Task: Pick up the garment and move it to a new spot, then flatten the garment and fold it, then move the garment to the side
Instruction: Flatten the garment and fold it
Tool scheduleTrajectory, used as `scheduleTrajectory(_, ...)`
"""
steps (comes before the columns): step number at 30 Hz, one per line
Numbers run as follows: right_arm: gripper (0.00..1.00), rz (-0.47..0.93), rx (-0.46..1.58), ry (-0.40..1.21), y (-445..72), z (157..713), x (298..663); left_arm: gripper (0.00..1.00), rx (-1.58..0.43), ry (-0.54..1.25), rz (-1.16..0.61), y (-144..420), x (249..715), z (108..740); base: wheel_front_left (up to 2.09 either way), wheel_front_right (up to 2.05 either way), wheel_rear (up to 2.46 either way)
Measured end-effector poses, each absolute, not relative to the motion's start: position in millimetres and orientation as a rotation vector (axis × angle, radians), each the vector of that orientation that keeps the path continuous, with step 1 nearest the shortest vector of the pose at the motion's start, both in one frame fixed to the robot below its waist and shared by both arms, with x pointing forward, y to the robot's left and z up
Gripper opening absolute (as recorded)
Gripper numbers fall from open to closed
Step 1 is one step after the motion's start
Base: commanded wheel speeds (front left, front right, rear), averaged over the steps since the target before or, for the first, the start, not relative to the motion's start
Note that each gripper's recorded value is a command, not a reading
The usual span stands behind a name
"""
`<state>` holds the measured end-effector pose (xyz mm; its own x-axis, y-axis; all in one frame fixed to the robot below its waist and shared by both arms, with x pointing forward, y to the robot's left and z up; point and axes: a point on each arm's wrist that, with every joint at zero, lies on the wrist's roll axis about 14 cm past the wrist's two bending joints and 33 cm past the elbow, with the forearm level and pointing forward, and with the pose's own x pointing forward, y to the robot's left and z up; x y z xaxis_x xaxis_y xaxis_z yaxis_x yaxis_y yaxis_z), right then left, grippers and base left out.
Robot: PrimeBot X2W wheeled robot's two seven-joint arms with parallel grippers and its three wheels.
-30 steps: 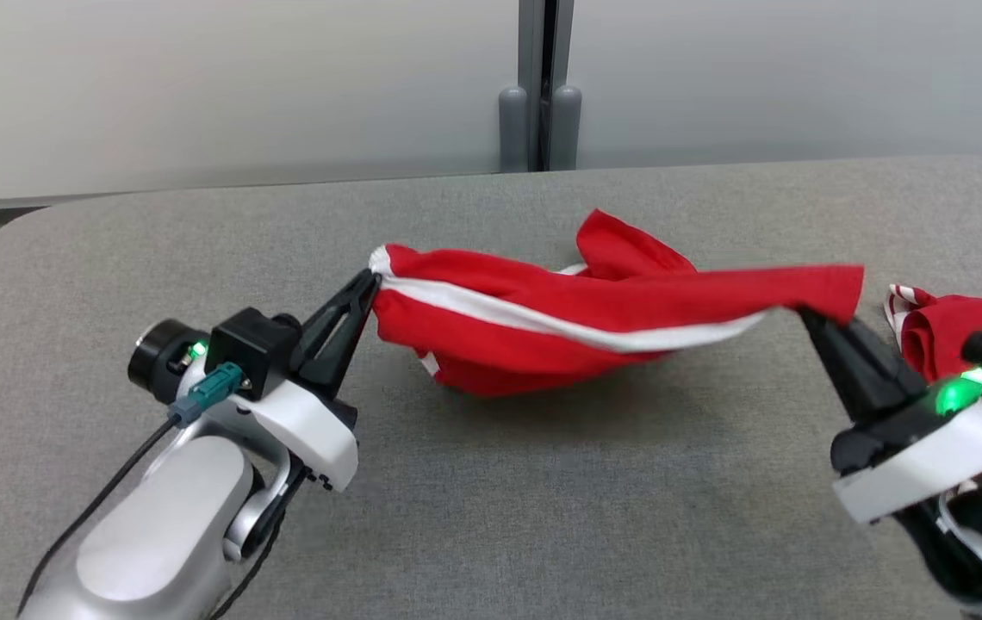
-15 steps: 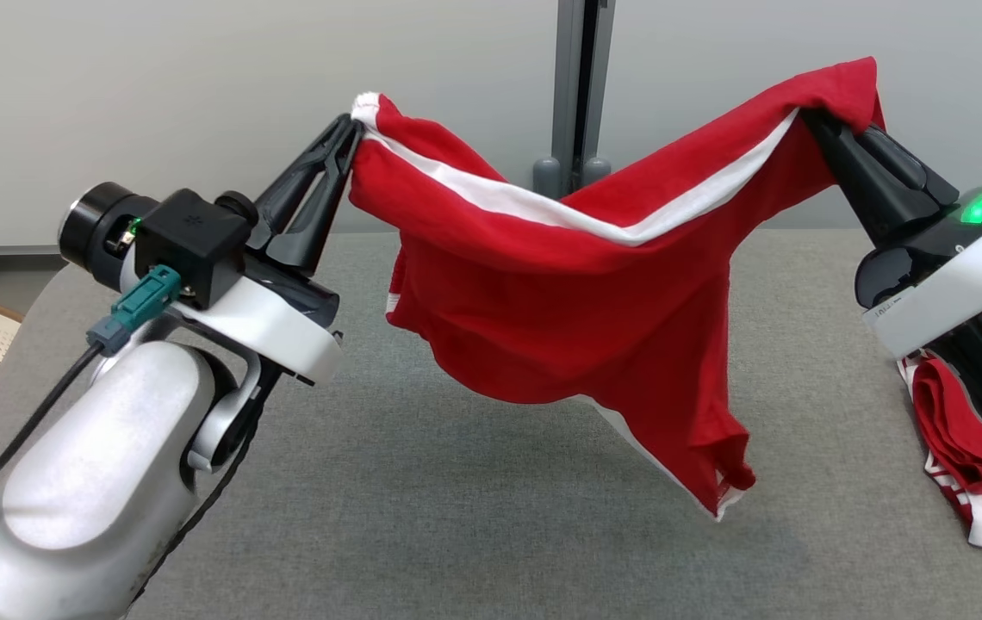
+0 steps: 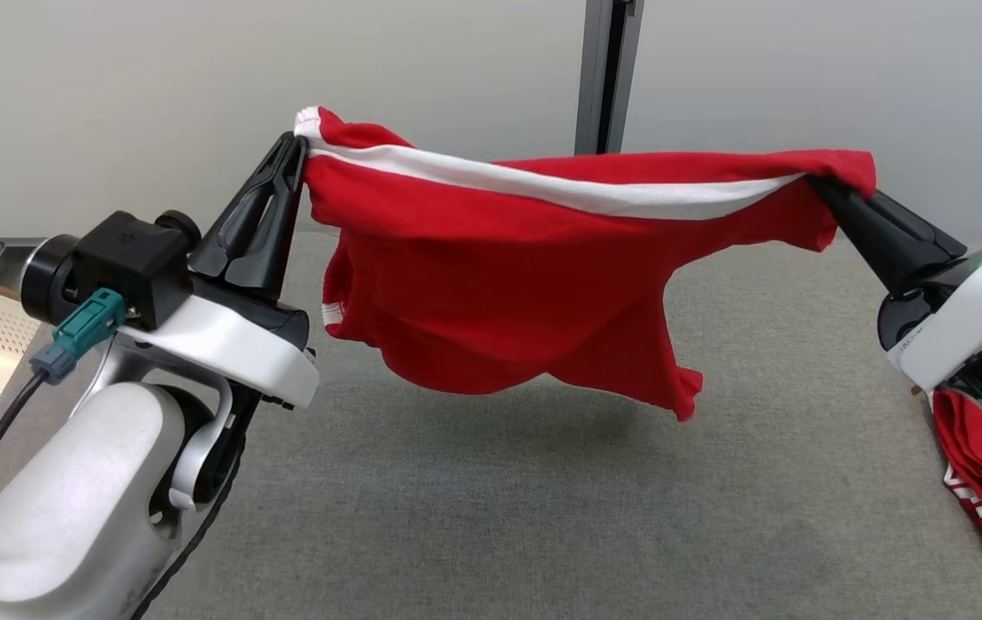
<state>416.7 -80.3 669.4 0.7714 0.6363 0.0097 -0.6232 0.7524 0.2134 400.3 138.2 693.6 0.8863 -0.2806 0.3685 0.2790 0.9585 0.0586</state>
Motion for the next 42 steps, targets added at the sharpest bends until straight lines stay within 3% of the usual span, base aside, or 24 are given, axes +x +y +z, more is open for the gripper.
scheduleTrajectory(9,0.00,0.662,0.245,0.106,-84,675,454,0.00,-0.040,-0.279,-0.304,141,445,679,0.00,0.00,0.00)
scheduleTrajectory(14,0.00,0.591,0.153,0.050,-87,696,517,0.00,0.010,-0.246,-0.299,150,511,685,0.00,0.00,0.00)
scheduleTrajectory(20,0.00,0.512,0.041,-0.143,-79,724,599,0.00,0.015,-0.323,-0.239,163,597,705,0.00,0.00,0.00)
scheduleTrajectory(24,0.00,0.478,0.024,-0.217,-74,707,642,0.00,0.000,-0.356,-0.209,166,639,686,0.00,0.00,0.00)
scheduleTrajectory(27,0.00,0.470,0.055,-0.183,-68,665,664,0.00,0.008,-0.303,-0.206,164,659,646,0.00,0.00,0.00)
scheduleTrajectory(34,0.00,0.471,0.102,0.044,-58,549,673,0.00,0.039,-0.099,-0.262,142,662,547,0.00,0.00,0.00)
scheduleTrajectory(38,0.00,0.471,0.118,0.231,-54,474,652,0.00,0.050,0.005,-0.279,139,638,501,0.00,0.00,0.00)
scheduleTrajectory(42,0.00,0.486,0.106,0.355,-54,433,622,0.00,0.095,0.094,-0.331,131,603,465,0.00,0.00,0.00)
